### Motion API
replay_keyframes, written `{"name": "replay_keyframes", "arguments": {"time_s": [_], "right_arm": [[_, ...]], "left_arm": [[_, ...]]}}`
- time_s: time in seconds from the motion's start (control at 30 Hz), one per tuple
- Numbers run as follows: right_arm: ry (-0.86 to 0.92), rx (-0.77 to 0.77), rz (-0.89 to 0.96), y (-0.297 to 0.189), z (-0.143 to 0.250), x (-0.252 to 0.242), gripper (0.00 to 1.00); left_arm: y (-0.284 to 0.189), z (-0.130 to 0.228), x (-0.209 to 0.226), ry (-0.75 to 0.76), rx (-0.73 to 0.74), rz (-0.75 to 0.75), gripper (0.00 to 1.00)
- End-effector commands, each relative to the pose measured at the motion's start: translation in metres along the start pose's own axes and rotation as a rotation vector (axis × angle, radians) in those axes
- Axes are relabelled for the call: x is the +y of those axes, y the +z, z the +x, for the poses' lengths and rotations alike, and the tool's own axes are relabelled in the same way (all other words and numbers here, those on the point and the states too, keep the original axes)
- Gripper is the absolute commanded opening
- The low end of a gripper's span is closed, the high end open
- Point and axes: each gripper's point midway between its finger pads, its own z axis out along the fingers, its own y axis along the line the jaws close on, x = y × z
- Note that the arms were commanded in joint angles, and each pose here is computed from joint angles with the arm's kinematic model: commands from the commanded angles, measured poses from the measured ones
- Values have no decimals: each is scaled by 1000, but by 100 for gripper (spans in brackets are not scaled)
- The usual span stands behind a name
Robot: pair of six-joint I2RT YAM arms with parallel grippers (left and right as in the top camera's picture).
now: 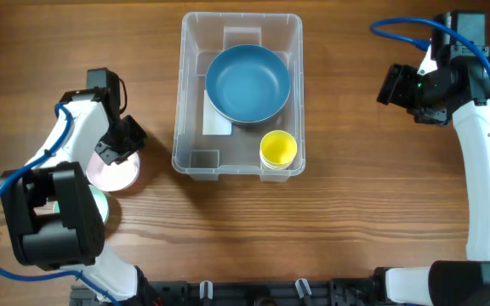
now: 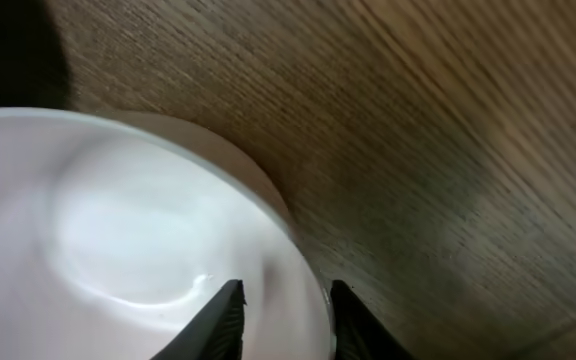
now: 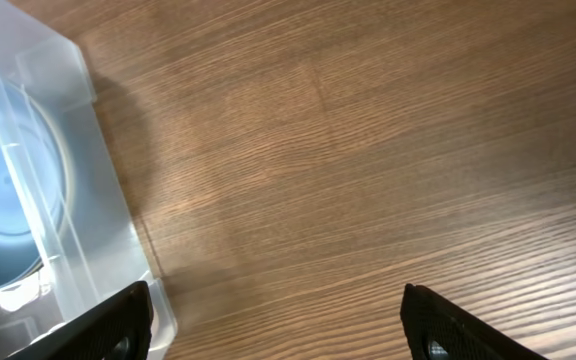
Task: Pack container
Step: 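Move the left gripper to the pink bowl and grasp its rim, then carry the pink bowl into the box's front left area and release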
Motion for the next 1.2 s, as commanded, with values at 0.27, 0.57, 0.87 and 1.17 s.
{"name": "replay_keyframes", "arguments": {"time_s": [0.27,0.57,0.87,1.17], "right_arm": [[-12,20,5,6,2,0,81],[-13,22,6,6,2,0,81],[-12,17,4,6,1,0,81],[-13,19,4,6,2,0,81]], "left_arm": [[22,5,-1,6,49,-19,9],[-56,-11,-58,191,-75,69,4],[-182,40,-142,440,-266,259,4],[-155,141,-186,741,-216,169,4]]}}
